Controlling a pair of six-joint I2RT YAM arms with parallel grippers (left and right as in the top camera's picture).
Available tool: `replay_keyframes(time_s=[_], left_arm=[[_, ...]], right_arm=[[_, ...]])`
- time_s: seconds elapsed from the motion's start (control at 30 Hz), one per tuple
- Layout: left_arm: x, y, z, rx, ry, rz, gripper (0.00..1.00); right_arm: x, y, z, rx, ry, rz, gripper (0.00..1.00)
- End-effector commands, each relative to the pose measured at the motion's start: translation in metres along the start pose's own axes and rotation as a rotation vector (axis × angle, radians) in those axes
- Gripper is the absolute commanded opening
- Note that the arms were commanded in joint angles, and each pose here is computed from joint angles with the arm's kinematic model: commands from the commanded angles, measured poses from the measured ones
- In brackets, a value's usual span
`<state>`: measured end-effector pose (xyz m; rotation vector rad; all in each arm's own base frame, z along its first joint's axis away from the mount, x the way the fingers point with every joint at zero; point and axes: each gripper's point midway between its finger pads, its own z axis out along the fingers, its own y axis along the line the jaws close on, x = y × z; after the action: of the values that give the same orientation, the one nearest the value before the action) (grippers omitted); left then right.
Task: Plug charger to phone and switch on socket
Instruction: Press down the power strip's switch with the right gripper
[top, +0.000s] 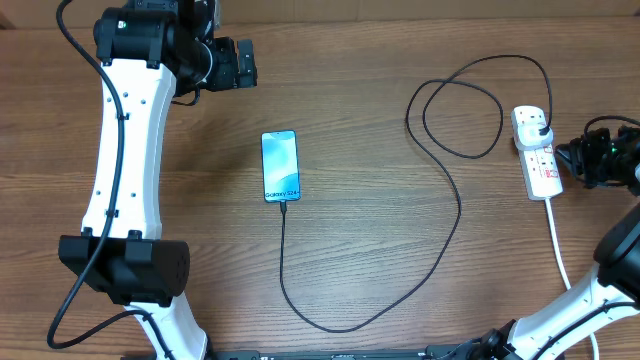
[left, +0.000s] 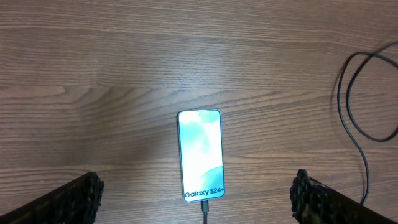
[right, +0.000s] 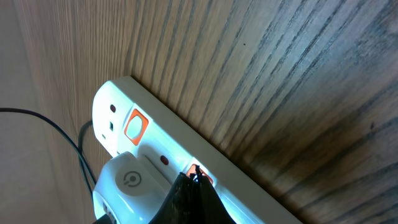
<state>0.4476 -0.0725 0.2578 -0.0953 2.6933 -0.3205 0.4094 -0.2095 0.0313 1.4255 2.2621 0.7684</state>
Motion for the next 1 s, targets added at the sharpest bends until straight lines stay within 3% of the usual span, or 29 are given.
replay_keyframes(time_s=[0.0, 0.97], left_arm=[[0.002, -0.001, 0.002, 0.007, 0.008, 0.002, 1.00], [0.002, -0.001, 0.002, 0.007, 0.008, 0.002, 1.00]], right_arm=[[0.003, 0.002, 0.004, -0.007, 0.010, 0.020, 0.04], [0.014, -0.003, 0.019, -0.059, 0.019, 0.045, 0.04]])
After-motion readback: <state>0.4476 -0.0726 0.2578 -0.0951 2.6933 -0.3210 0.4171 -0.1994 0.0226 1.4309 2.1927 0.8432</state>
